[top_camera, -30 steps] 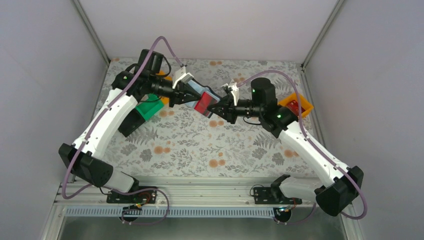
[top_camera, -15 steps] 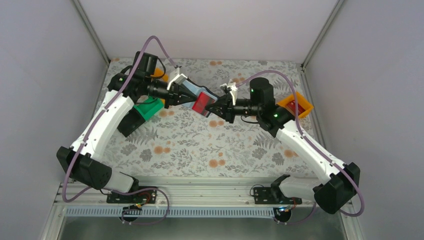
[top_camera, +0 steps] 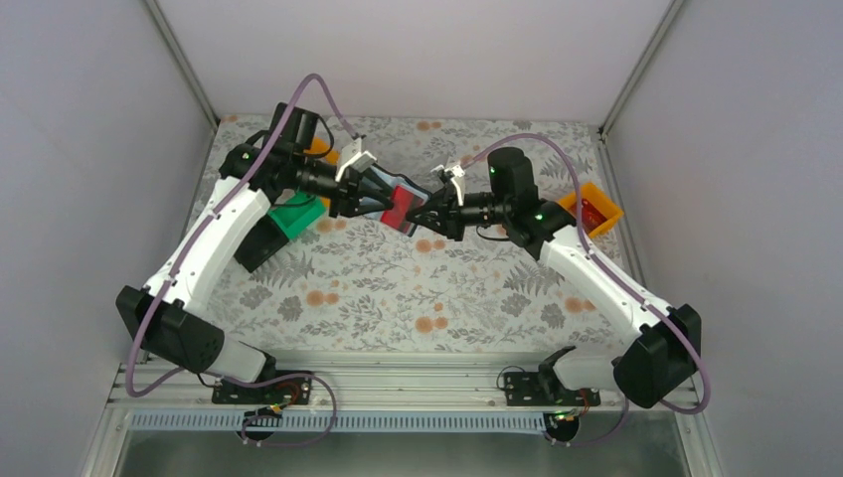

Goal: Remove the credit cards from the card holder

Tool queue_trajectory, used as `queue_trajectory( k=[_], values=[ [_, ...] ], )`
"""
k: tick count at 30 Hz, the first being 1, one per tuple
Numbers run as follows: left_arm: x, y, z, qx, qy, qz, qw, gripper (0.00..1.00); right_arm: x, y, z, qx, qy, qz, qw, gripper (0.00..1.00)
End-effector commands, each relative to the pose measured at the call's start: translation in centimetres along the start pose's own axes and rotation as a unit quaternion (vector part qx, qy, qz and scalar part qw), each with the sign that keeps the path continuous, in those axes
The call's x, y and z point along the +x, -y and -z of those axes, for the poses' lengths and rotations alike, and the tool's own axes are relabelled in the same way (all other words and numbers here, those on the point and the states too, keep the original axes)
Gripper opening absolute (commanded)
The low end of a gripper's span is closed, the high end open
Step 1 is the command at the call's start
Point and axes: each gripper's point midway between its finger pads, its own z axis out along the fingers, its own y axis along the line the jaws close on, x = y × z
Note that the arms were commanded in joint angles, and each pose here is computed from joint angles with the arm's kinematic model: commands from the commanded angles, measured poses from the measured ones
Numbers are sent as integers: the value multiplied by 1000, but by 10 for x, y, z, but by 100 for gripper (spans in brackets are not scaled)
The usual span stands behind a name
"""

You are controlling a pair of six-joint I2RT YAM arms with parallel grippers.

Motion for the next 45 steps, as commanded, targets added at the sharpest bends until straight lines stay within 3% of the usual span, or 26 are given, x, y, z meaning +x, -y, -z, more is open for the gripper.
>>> queue_trajectory(
  k=[1, 5, 13, 23, 31, 40, 45],
  values=[
    [-29, 6, -6, 44, 36, -40, 998, 36, -21, -37, 4, -75, 18, 59, 995, 13],
    [-25, 7, -17, 66, 32, -11, 997, 44, -20, -45, 8, -84, 19, 72, 994, 13],
    [-18, 25, -32, 76, 2, -15, 997, 49, -28, -59, 23, -74, 35, 115, 990, 14],
    [1, 54, -46, 122, -24, -32, 992, 26, -35, -68, 33, -72, 41, 150, 985, 15],
    [23, 33, -46, 54, -83, -33, 995, 19, -49, -74, 48, -50, 62, 166, 983, 15],
    [34, 30, -45, 48, -118, -13, 992, 25, -53, -75, 54, -37, 66, 176, 981, 14],
    [17, 32, -51, 52, -79, -24, 995, 34, -50, -77, 51, -53, 55, 173, 982, 14]
  ],
)
